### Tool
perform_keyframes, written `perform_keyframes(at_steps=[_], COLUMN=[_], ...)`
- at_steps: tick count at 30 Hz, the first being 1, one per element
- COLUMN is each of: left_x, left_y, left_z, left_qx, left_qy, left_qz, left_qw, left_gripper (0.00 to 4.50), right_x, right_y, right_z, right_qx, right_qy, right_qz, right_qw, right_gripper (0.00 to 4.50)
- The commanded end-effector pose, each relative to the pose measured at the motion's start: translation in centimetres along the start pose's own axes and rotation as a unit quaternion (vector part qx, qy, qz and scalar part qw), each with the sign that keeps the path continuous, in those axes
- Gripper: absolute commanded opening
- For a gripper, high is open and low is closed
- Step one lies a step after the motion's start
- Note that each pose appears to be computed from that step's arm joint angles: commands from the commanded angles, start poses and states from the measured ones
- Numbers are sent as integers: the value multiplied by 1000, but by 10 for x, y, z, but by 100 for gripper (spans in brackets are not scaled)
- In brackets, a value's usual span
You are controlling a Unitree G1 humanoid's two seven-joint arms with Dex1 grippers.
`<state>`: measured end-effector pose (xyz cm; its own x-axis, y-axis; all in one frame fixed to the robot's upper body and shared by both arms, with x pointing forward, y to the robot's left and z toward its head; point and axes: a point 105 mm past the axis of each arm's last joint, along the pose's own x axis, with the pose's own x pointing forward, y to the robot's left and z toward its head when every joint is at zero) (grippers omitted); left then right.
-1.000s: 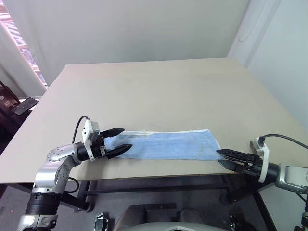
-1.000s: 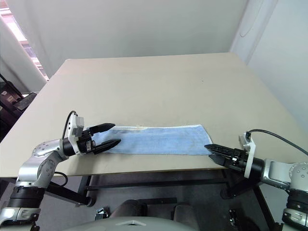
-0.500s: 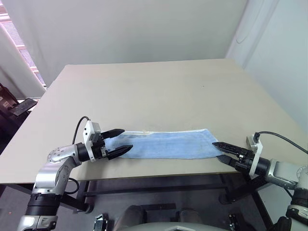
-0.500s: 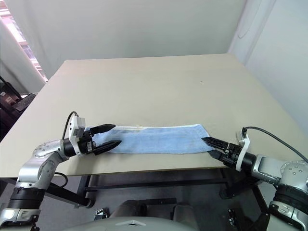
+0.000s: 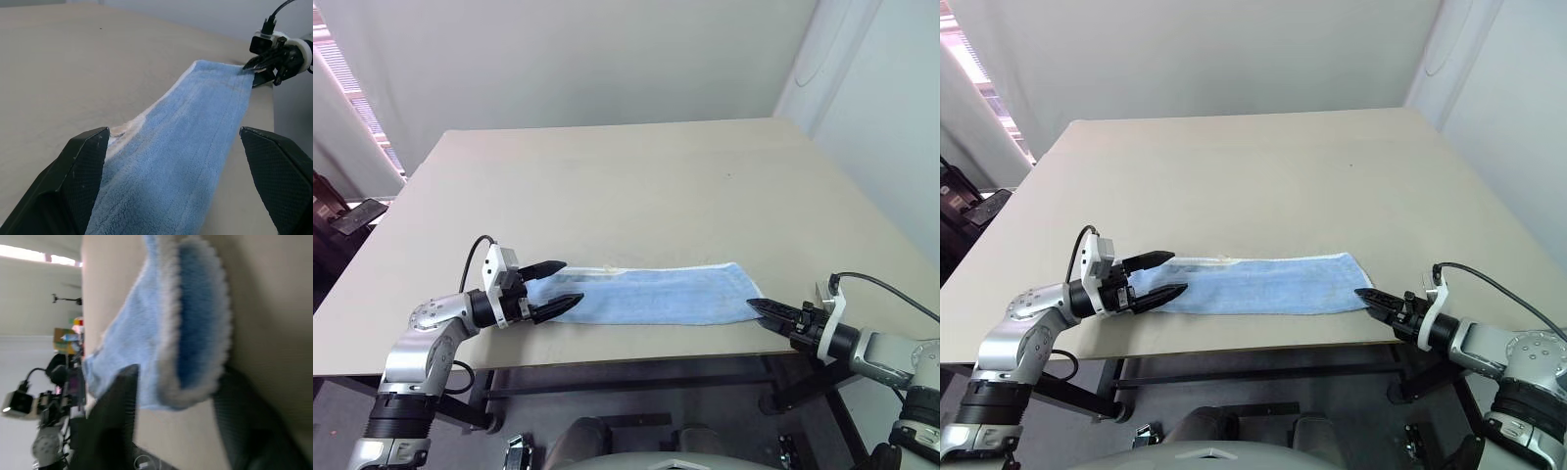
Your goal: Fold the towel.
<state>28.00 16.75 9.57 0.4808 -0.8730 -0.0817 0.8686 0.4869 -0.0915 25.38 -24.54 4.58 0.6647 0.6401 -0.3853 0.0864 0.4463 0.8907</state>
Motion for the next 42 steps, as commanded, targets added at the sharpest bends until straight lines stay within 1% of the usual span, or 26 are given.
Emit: perform_keyframes(at_steps=[1,3,4,8,10,14,16,19,20,23,25,27,30,33,36,39,42], left_x=[1,1,0,-1,-1,-1,-2,-1,-1,1,3,3,3,2,3,3,2], left_y=[4,6,7,8,8,8,8,9,9,10,10,10,8,6,7,6,7], left_z=[11,11,10,9,10,8,7,6,6,6,6,5,4,2,2,4,3], left_qx=[17,17,15,17,16,16,13,12,12,12,12,11,9,9,10,11,12], left_qy=[-9,-8,-7,-3,-4,-4,-3,-2,-2,-3,-4,-4,-5,-3,-5,-8,-7], left_qz=[-1,0,2,4,4,8,8,9,9,8,8,8,9,10,13,16,20], left_qw=[1000,1000,1000,1000,1000,1000,1000,1000,1000,1000,1000,1000,1000,1000,1000,1000,1000], left_gripper=[450,450,450,450,450,450,450,450,450,450,450,450,450,450,450,450,450], right_x=[5,6,3,-22,-33,-69,-77,-76,-70,-52,-40,-30,-18,3,27,44,62], right_y=[6,8,9,0,-4,-7,9,39,59,99,117,128,138,150,153,152,150], right_z=[8,11,15,28,31,44,50,57,57,44,32,19,5,-20,-30,-41,-49], right_qx=[-14,-10,-6,5,7,-13,-50,-97,-125,-197,-232,-260,-285,-316,-317,-320,-316], right_qy=[-23,-32,-42,-74,-80,-89,-77,-55,-35,21,56,90,125,187,208,230,242], right_qz=[0,8,13,4,-3,-24,-13,19,43,88,114,130,146,169,175,182,183], right_qw=[1000,999,999,997,997,996,996,994,991,976,964,953,939,915,908,901,899], right_gripper=[98,25,2,2,2,2,2,2,2,2,2,2,2,2,2,2,2])
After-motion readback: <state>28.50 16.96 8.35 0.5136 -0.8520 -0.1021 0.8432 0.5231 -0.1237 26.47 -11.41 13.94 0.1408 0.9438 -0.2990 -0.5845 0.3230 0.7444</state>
